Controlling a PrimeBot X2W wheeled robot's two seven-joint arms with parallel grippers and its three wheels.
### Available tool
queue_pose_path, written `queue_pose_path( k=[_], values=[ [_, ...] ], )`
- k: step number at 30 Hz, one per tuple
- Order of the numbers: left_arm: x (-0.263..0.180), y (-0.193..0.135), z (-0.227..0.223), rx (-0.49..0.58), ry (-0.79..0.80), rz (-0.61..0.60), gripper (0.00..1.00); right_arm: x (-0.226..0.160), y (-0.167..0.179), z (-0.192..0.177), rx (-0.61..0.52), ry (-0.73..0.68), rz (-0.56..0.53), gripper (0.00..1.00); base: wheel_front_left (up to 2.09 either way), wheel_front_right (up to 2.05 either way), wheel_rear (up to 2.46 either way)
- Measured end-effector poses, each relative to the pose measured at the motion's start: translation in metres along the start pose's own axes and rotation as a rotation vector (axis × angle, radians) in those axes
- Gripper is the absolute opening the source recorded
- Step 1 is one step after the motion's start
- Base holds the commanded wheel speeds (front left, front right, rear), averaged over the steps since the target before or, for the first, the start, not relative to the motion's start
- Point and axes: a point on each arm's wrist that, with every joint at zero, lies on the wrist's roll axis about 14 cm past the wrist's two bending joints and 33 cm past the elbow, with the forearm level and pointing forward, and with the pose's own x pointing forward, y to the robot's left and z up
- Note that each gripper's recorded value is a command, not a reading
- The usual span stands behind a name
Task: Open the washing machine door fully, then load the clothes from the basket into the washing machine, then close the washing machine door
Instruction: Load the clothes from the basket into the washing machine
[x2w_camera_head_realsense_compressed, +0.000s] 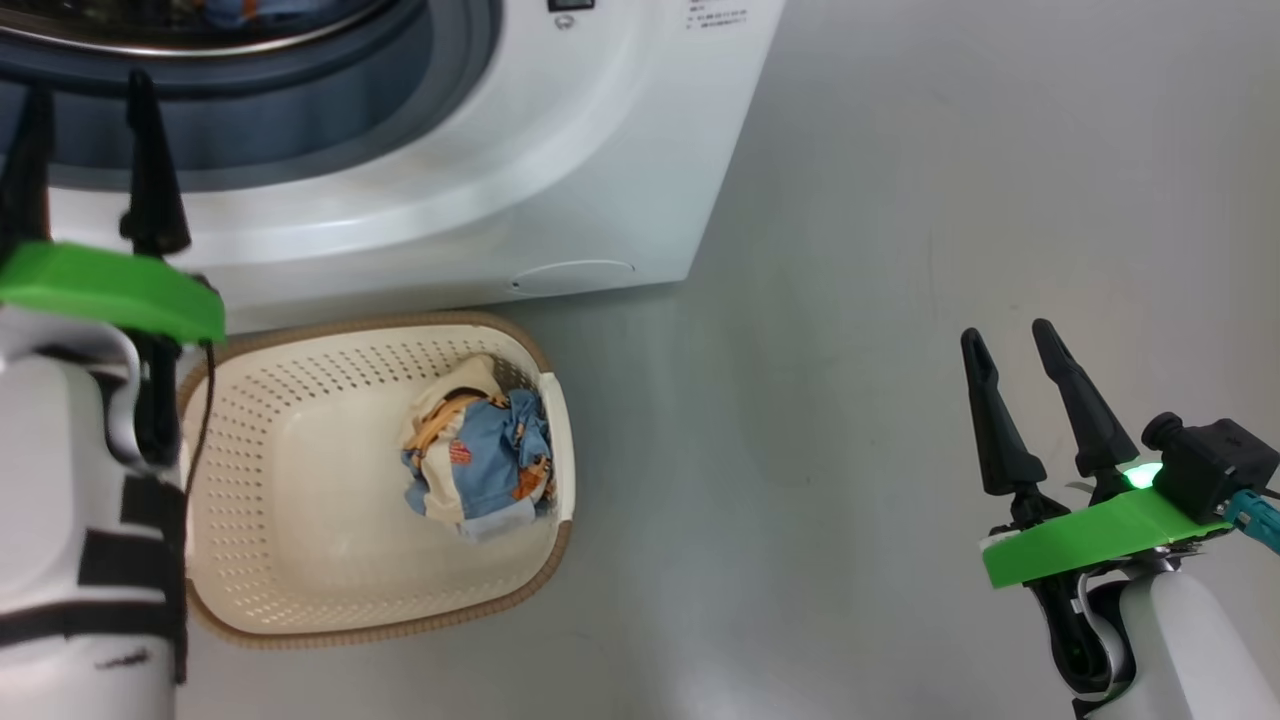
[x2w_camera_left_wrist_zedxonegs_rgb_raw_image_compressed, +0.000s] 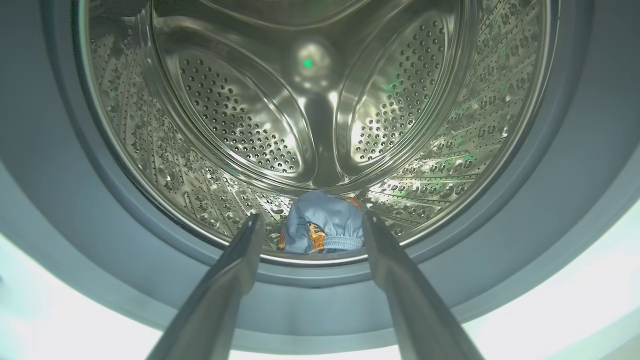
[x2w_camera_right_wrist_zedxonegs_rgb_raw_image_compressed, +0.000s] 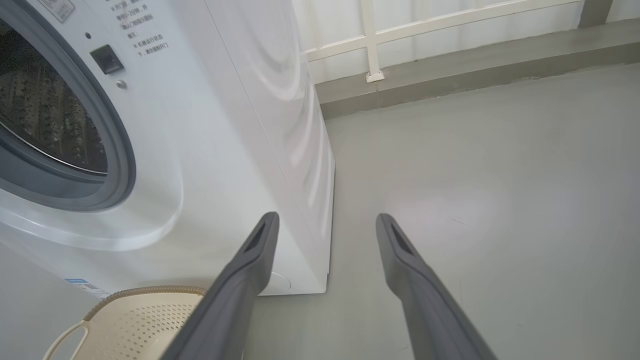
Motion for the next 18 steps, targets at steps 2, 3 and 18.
queue_pose_path(
  k=[2, 3, 18],
  values=[
    [-0.009, 0.001, 0.003, 0.002, -0.008, 0.002, 1.00, -0.001, 0.001, 0.003, -0.006, -0.005, 0.008, 1.00, 0.00, 0.00, 0.00],
    [-0.013, 0.001, 0.004, 0.003, -0.009, 0.003, 1.00, -0.001, 0.001, 0.004, -0.008, -0.007, 0.010, 1.00, 0.00, 0.00, 0.00],
    [-0.098, 0.014, 0.003, 0.005, 0.024, 0.059, 1.00, -0.024, 0.009, 0.022, -0.032, -0.026, 0.045, 1.00, 0.00, 0.00, 0.00]
  ],
)
